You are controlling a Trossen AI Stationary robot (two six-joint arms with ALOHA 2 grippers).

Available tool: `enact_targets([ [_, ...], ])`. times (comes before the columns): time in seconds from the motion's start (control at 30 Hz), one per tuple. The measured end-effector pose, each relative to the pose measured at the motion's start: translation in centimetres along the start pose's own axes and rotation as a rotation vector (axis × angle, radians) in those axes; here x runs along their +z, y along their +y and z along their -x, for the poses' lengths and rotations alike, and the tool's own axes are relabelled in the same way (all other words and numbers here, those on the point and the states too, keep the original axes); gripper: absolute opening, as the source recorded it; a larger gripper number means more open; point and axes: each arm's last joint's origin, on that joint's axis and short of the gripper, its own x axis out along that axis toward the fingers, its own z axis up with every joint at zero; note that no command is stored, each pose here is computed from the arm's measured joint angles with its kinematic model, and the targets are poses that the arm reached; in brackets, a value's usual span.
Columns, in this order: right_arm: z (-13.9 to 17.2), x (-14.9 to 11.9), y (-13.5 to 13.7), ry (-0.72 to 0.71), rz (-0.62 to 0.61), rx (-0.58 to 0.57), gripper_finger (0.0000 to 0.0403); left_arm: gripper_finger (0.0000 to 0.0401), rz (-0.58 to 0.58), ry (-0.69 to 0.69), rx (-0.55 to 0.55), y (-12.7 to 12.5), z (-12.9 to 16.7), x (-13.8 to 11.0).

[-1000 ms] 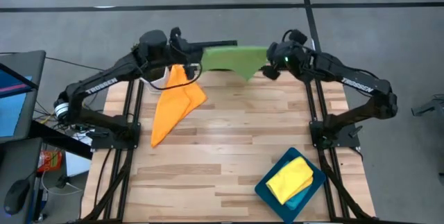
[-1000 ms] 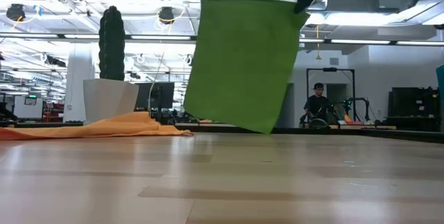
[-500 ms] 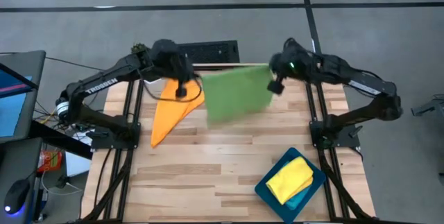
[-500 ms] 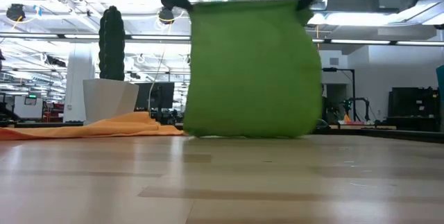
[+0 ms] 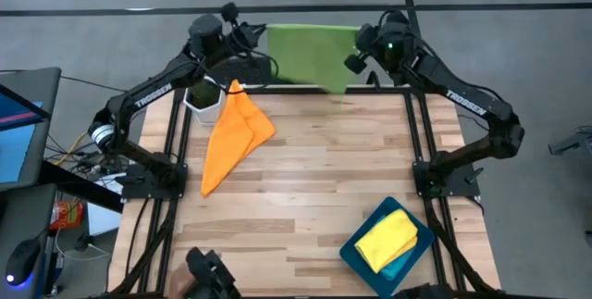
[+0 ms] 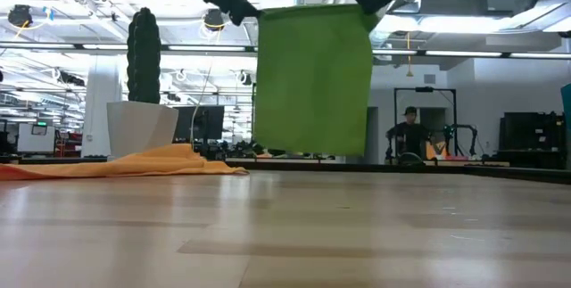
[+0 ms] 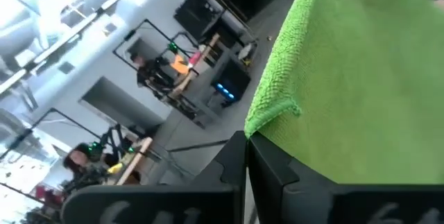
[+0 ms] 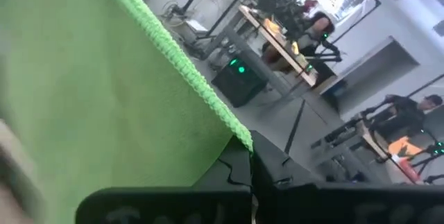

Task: Fold microfiber towels
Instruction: Fold the green microfiber towel

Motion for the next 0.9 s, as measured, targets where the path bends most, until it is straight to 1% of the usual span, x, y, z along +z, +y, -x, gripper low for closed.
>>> enact_targets([
  [0.1, 1.1, -0.1, 0.8, 0.032, 0.02, 0.061, 0.001, 0.0, 0.035, 0.064, -0.094, -0.8, 0.7, 0.3],
  [0.17, 1.8, -0.6, 1.8, 0.087, 0.022, 0.128, 0.001, 0.0, 0.097, 0.145, -0.226, -2.2, 1.1, 0.0],
  [0.23, 2.4, -1.4, 3.1, 0.156, -0.009, 0.223, 0.001, 0.0, 0.161, 0.239, -0.393, -4.4, 1.6, -0.9],
  [0.3, 3.1, -2.2, 4.9, 0.214, -0.038, 0.353, 0.001, 0.0, 0.191, 0.324, -0.559, -7.2, 2.2, -2.3],
  [0.37, 3.9, -3.1, 6.9, 0.269, -0.053, 0.461, 0.001, 0.0, 0.214, 0.376, -0.664, -10.0, 2.6, -3.5],
  [0.5, 6.3, -4.7, 11.2, 0.367, -0.039, 0.631, 0.001, 0.0, 0.242, 0.476, -0.791, -15.1, 4.1, -5.1],
  [0.6, 8.8, -5.4, 13.6, 0.42, -0.004, 0.705, 0.0009, 0.0, 0.276, 0.506, -0.907, -18.5, 5.5, -5.3],
  [0.67, 10.3, -5.9, 14.7, 0.456, 0.007, 0.733, 0.0009, 0.0, 0.296, 0.512, -0.99, -20.4, 6.5, -4.9],
  [0.73, 11.8, -6.1, 15.4, 0.472, 0.009, 0.756, 0.0009, 0.0, 0.305, 0.513, -1.05, -22.0, 7.5, -4.3],
  [0.9, 14.6, -6.0, 16.6, 0.483, -0.017, 0.818, 0.0009, 0.0, 0.319, 0.53, -1.13, -24.9, 9.6, -2.4],
])
